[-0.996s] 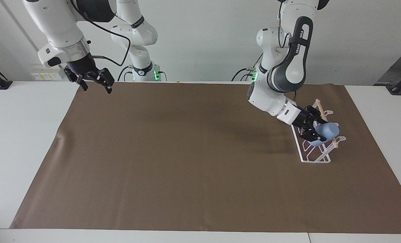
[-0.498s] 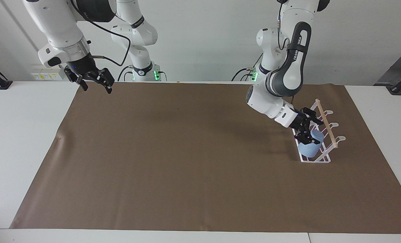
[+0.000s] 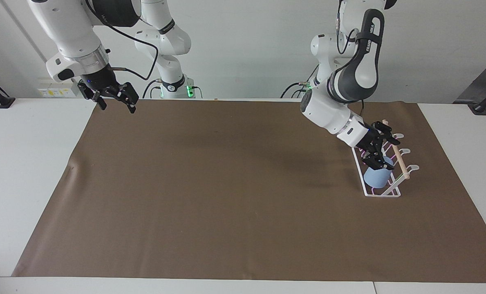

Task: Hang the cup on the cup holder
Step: 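Carry the cup with the left gripper over to the wire rack, then hang the blue cup on a rack hook and release it with the left gripper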

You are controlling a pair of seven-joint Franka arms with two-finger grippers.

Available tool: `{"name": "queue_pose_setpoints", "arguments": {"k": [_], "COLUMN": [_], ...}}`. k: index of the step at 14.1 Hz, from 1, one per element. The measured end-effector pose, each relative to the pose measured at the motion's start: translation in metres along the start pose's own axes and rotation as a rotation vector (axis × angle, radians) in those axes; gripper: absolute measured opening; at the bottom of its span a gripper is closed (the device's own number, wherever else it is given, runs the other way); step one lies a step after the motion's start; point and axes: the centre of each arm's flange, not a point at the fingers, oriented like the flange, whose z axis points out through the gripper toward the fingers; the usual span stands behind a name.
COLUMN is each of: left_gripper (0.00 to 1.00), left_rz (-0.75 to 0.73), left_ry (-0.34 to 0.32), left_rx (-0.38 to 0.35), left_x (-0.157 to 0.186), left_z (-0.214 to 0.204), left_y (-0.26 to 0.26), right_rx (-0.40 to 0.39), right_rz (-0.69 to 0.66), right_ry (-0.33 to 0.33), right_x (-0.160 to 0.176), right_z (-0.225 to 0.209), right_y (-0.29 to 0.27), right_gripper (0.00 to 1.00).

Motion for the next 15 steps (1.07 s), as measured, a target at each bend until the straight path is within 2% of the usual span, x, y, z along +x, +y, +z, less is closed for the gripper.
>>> {"name": "queue_pose_setpoints", "arguments": {"k": [2, 3, 7, 10, 11, 12, 15], "left_gripper": [1.0, 1.0, 1.0, 1.0, 1.0, 1.0, 1.0], "left_rz": [0.081, 0.121, 0.182, 0.269, 0.317, 0.389, 0.617], "left_ry": [-0.106, -0.135, -0.309, -0.528, -0.572, -0.597, -0.617], "left_rx": [-0.011, -0.02, -0.123, -0.221, -0.256, -0.303, -0.483], "left_x": [0.017, 0.017, 0.014, 0.048, 0.066, 0.086, 0.131], "left_z": [-0.015, -0.017, -0.027, -0.034, -0.031, -0.028, -0.032], "left_y": [-0.004, -0.004, 0.004, 0.002, -0.004, -0.011, -0.029], "right_rx": [0.0, 0.0, 0.0, 0.0, 0.0, 0.0, 0.0], "right_rz": [0.0, 0.0, 0.0, 0.0, 0.0, 0.0, 0.0], "right_ry": [0.0, 0.0, 0.0, 0.0, 0.0, 0.0, 0.0], "right_x": [0.0, 0.0, 0.0, 0.0, 0.0, 0.0, 0.0], "right_z": [0.0, 0.0, 0.0, 0.0, 0.0, 0.0, 0.0], "right_y": [0.0, 0.0, 0.0, 0.0, 0.0, 0.0, 0.0], "right_gripper": [1.0, 1.0, 1.0, 1.0, 1.0, 1.0, 1.0]}}
